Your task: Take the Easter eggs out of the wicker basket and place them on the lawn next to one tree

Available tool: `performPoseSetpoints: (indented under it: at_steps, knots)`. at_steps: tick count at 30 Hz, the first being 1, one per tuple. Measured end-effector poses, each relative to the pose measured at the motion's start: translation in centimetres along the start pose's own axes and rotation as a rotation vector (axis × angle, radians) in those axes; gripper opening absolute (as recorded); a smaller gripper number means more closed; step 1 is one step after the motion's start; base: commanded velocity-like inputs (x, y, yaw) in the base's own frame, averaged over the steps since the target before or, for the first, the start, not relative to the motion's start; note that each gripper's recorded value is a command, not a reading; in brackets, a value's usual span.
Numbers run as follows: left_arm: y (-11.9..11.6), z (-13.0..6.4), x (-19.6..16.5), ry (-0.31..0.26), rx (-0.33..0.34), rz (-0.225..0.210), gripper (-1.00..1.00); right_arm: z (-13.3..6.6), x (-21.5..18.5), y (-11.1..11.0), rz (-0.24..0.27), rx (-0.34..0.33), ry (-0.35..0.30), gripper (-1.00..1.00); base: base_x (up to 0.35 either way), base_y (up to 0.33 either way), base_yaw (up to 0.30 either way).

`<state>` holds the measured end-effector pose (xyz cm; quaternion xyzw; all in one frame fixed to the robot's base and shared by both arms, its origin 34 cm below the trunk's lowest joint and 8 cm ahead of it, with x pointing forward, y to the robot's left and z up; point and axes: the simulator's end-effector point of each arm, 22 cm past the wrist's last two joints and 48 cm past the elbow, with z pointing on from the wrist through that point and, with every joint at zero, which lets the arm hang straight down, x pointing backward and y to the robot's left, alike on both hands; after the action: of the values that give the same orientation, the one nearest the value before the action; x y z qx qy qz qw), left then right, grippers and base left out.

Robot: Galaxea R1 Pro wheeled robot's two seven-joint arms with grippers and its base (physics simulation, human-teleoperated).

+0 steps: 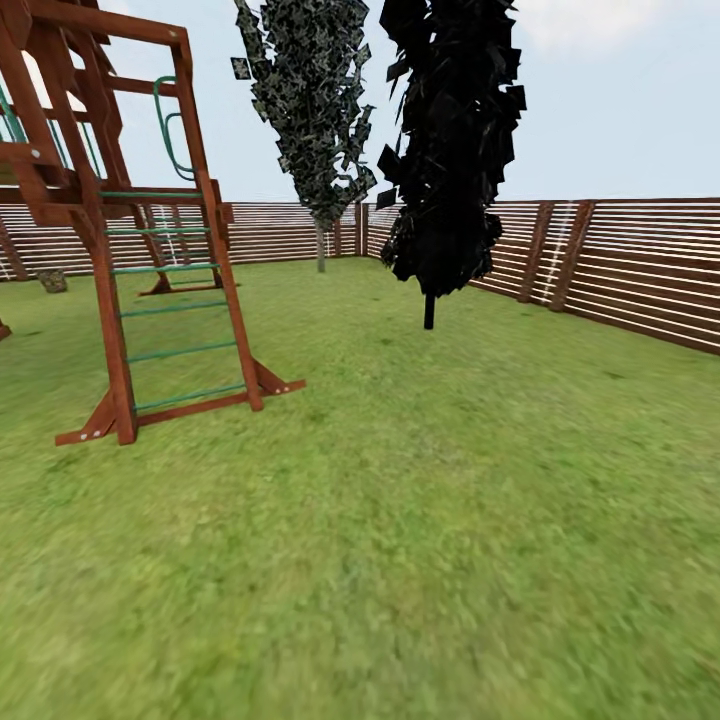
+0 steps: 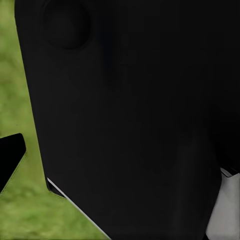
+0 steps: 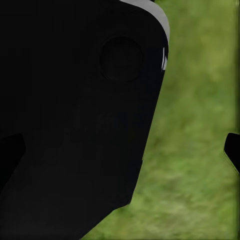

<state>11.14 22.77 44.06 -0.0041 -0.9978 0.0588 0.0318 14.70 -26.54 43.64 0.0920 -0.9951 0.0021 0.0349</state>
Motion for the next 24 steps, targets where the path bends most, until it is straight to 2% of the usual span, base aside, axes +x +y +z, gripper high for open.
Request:
performPoseSetpoints:
  at_steps: [9,16,24]
  knots:
    - [-0.02,0.00,0.00,0.000,0.000,0.000,1.00,0.00,-0.01,0.01,0.000,0.000,0.000,1.00,0.335,0.000,-0.003]
    - [-0.02,0.00,-0.01,0.000,0.000,0.000,1.00,0.00,0.06,0.01,0.000,0.000,0.001,1.00,0.335,0.000,-0.192]
    - [0.04,0.00,0.00,0.000,-0.001,-0.001,1.00,0.00,0.03,0.01,0.000,0.000,0.001,1.00,0.335,0.000,-0.021]
